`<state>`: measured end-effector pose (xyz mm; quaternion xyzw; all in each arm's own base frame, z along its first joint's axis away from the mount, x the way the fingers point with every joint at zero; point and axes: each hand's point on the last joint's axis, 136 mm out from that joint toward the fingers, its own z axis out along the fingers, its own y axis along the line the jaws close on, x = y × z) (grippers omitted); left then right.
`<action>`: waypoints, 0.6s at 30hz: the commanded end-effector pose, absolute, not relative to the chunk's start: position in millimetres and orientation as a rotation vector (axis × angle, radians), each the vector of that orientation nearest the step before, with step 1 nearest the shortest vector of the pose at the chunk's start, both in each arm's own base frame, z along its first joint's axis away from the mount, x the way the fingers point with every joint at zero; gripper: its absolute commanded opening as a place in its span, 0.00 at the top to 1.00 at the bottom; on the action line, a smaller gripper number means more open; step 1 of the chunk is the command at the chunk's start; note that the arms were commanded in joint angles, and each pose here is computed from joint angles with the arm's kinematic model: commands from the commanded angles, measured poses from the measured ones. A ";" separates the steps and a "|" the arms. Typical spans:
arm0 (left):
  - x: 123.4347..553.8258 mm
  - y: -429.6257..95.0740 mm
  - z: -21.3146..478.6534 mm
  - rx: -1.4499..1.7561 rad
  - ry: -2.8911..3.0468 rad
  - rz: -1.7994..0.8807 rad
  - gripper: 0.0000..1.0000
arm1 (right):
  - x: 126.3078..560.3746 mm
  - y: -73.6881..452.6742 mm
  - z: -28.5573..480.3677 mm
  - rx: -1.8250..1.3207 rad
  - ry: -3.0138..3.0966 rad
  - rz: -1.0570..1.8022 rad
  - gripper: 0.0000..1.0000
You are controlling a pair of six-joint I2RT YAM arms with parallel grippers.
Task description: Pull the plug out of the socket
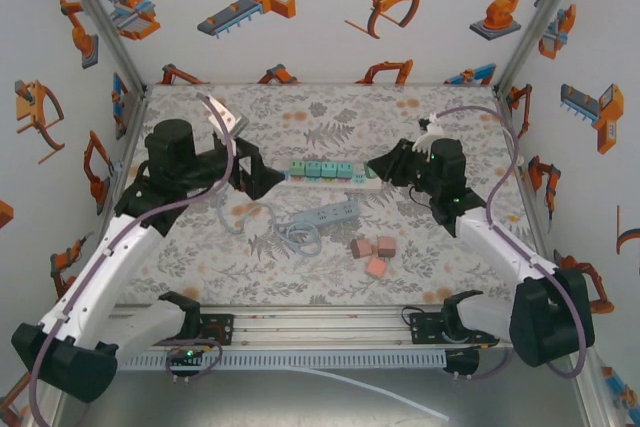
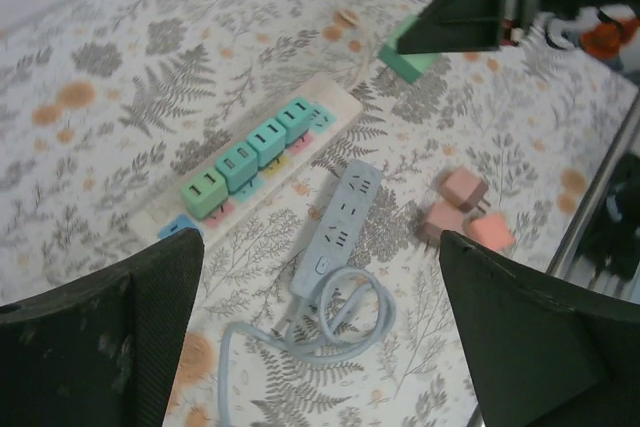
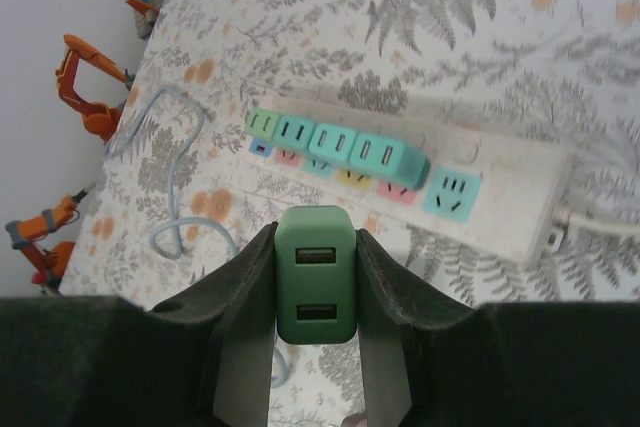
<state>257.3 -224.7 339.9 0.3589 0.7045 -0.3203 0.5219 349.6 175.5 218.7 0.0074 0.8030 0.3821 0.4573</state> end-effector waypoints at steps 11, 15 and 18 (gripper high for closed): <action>192.4 -269.2 273.0 1.615 1.213 -0.755 0.03 | 316.2 172.5 128.7 0.199 2.252 1.009 0.80; 192.2 -278.2 254.4 1.650 1.227 -0.795 0.03 | 306.2 164.8 102.8 0.192 2.318 0.938 0.80; 190.4 -281.9 244.2 1.656 1.226 -0.822 0.03 | 301.9 163.0 87.7 0.202 2.354 0.925 0.80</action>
